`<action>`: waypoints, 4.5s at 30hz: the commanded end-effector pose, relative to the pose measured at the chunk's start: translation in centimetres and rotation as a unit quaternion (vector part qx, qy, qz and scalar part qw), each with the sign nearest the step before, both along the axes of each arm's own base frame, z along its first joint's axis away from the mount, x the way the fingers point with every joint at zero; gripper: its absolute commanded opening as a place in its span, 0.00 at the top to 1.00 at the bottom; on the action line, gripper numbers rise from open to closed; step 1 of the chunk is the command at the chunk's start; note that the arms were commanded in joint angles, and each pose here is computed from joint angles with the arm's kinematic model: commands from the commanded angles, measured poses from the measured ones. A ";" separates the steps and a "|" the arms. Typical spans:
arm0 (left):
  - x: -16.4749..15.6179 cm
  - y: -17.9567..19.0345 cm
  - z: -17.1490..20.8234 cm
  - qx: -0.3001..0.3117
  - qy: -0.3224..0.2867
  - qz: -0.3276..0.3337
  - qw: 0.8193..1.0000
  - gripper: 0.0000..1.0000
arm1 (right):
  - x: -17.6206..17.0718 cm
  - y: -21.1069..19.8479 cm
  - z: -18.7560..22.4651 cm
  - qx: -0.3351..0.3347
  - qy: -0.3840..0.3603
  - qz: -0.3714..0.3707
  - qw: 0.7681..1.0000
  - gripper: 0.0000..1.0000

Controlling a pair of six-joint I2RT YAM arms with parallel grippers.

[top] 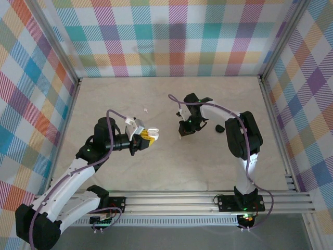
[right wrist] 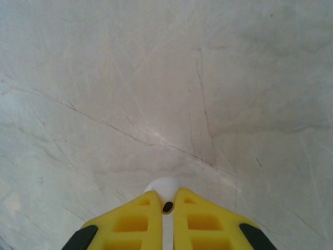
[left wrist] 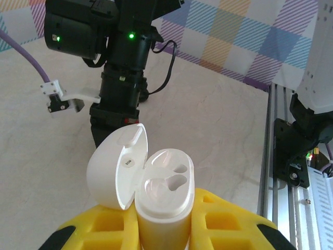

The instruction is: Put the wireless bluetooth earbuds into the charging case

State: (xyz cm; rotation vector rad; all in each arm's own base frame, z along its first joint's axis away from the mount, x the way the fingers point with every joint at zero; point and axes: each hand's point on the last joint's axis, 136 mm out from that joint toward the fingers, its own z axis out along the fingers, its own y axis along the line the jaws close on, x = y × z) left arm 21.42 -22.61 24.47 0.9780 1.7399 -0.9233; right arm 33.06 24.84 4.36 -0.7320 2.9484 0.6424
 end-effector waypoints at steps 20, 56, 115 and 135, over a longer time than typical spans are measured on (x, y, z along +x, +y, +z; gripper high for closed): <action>0.1 0.1 -1.4 0.015 0.010 0.004 1.000 1.00 | 0.9 -2.8 -1.0 -0.070 -0.029 0.017 0.997 0.60; -0.8 -0.2 -1.1 0.012 0.002 -0.024 1.000 1.00 | 0.2 -2.7 -0.7 -0.128 0.047 -0.254 0.957 0.71; 1.4 -1.3 3.7 -0.101 -0.005 0.008 0.995 1.00 | -2.3 3.5 25.2 0.282 -0.315 -0.036 0.905 1.00; -0.2 -1.7 7.8 -0.151 -0.096 -0.038 0.983 1.00 | -11.1 7.8 35.5 0.433 -0.421 0.130 0.786 1.00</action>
